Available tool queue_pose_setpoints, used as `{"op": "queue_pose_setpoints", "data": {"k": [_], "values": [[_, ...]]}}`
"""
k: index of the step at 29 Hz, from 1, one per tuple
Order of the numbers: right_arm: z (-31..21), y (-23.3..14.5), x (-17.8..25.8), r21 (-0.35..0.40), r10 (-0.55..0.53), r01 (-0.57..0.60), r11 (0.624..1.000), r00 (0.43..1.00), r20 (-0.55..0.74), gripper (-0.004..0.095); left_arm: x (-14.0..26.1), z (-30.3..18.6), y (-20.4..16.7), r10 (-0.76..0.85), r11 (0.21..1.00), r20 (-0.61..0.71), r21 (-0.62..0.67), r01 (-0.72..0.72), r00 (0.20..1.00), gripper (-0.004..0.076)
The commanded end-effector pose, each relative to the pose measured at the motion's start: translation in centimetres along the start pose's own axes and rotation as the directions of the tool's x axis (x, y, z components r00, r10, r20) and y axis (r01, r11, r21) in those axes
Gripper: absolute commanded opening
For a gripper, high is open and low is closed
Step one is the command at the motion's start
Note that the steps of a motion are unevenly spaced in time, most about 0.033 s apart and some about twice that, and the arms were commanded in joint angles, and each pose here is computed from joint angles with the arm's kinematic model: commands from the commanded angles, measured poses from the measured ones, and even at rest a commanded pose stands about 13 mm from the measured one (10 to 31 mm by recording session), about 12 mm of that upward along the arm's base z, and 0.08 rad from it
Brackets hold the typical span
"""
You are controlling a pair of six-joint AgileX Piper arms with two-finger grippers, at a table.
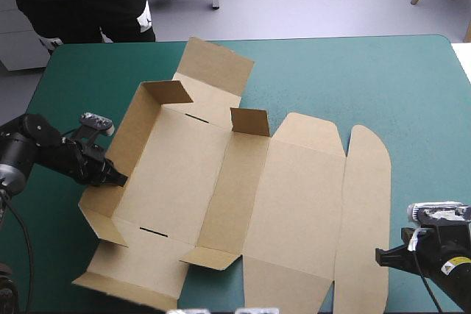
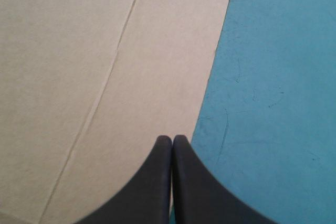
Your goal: Fold the box
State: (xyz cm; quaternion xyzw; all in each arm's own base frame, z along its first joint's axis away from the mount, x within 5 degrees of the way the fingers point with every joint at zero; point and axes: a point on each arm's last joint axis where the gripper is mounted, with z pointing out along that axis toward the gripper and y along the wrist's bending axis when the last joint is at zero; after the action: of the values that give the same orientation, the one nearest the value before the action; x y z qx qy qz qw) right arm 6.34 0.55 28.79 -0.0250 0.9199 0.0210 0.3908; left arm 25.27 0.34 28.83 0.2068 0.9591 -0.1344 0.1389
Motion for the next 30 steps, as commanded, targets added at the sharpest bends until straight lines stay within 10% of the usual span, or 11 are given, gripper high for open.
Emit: {"op": "queue_pose_setpoints", "data": {"k": [1,15,30], "values": [[-0.4,0.0,-1.0,0.003,-0.01,0.01,1.0,0.998,0.069,-0.0019,-3.4,-2.8,-1.7,0.178,0.972,0.108,-0.171,-0.158,0.978,-0.001],[-0.4,0.0,-1.0,0.003,-0.01,0.01,1.0,0.998,0.069,-0.0019,-11.8,-0.3,-7.3,0.688,0.653,0.102,-0.521,-0.55,0.719,-0.001],[-0.4,0.0,-1.0,0.002,-0.009,0.009,1.0,0.998,0.069,-0.0019,-14.4,1.3,-19.2,0.995,0.088,0.034,-0.747,-0.659,0.094,-0.001]]}}
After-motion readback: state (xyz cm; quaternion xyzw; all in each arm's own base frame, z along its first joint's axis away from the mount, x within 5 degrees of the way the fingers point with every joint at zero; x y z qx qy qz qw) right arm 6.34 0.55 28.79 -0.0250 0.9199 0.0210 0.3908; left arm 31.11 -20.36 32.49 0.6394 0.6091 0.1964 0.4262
